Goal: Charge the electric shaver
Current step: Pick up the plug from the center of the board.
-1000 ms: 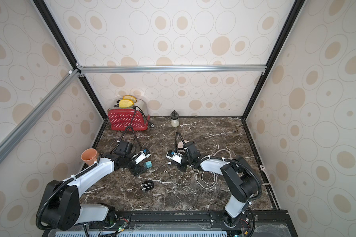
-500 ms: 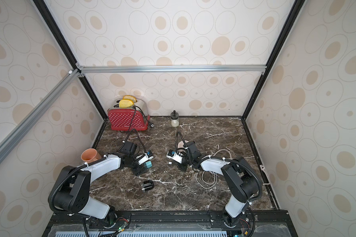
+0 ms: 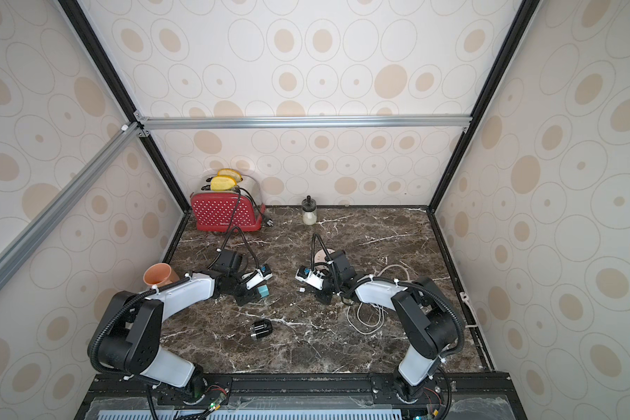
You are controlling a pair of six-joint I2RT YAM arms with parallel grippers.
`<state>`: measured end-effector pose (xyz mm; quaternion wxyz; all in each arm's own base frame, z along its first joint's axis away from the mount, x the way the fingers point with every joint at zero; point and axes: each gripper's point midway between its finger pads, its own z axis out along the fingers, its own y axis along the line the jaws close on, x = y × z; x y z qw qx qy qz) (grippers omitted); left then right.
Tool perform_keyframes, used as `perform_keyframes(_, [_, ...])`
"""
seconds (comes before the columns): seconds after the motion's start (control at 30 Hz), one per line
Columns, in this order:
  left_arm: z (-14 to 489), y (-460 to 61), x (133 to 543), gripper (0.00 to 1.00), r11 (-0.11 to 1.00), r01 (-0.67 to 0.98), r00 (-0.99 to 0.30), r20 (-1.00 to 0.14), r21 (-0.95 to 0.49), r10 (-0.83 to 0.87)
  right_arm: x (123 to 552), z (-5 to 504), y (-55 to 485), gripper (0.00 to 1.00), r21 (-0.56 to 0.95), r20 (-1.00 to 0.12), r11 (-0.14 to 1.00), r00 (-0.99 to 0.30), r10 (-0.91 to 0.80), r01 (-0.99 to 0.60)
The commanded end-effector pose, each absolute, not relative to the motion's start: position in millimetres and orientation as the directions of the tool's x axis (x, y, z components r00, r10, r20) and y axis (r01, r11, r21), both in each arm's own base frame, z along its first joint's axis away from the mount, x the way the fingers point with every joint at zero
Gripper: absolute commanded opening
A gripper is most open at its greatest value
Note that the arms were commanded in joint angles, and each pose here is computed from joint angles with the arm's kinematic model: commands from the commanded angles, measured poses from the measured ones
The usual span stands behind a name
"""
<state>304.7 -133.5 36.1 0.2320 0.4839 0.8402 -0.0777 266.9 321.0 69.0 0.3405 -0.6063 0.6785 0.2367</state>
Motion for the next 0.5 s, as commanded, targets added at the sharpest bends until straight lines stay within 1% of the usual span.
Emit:
perform_keyframes(0.0, [38.7,-132.9,308.9,0.34,0.512,0.852,-0.406,-0.475,0.113,0.781,268.6,74.7,322.6,0.00,-0.092,-0.758,0.140,-0.022,-0.652,-0.986])
perform_keyframes(0.1, [47.8,-135.4,316.3,0.27,0.534,0.837,-0.415,-0.499,0.120,0.761,269.4,80.3,324.5,0.00,-0.085,-0.764,0.144,-0.028,-0.645,-0.986])
perform_keyframes(0.2, [63.1,-142.8,320.0,0.21,0.538,0.834,-0.395,-0.551,0.120,0.735,269.4,89.7,325.9,0.00,-0.088,-0.771,0.140,-0.021,-0.637,-0.986])
perform_keyframes(0.23, [69.1,-145.6,320.7,0.17,0.538,0.835,-0.387,-0.569,0.118,0.725,268.7,92.6,325.8,0.00,-0.091,-0.770,0.134,-0.015,-0.637,-0.987])
perform_keyframes(0.27, [75.2,-148.7,321.6,0.10,0.533,0.838,-0.373,-0.589,0.117,0.717,267.8,96.2,326.0,0.00,-0.090,-0.770,0.128,-0.012,-0.637,-0.988])
perform_keyframes(0.3, [79.0,-154.1,316.3,0.04,0.490,0.863,-0.329,-0.605,0.118,0.725,266.6,99.7,326.5,0.00,-0.087,-0.770,0.122,-0.010,-0.638,-0.989])
perform_keyframes(0.33, [83.2,-162.2,305.1,0.00,0.408,0.905,-0.249,-0.627,0.119,0.738,266.0,103.9,327.1,0.00,-0.081,-0.771,0.118,-0.013,-0.637,-0.990])
perform_keyframes(0.37, [87.9,-167.8,298.7,0.00,0.354,0.926,-0.187,-0.651,0.134,0.736,264.4,107.8,327.3,0.00,-0.070,-0.769,0.110,-0.017,-0.639,-0.991])
perform_keyframes(0.47, [99.6,-174.6,297.5,0.00,0.345,0.926,-0.141,-0.701,0.157,0.699,258.6,114.8,325.8,0.00,-0.051,-0.762,0.087,-0.018,-0.648,-0.995])
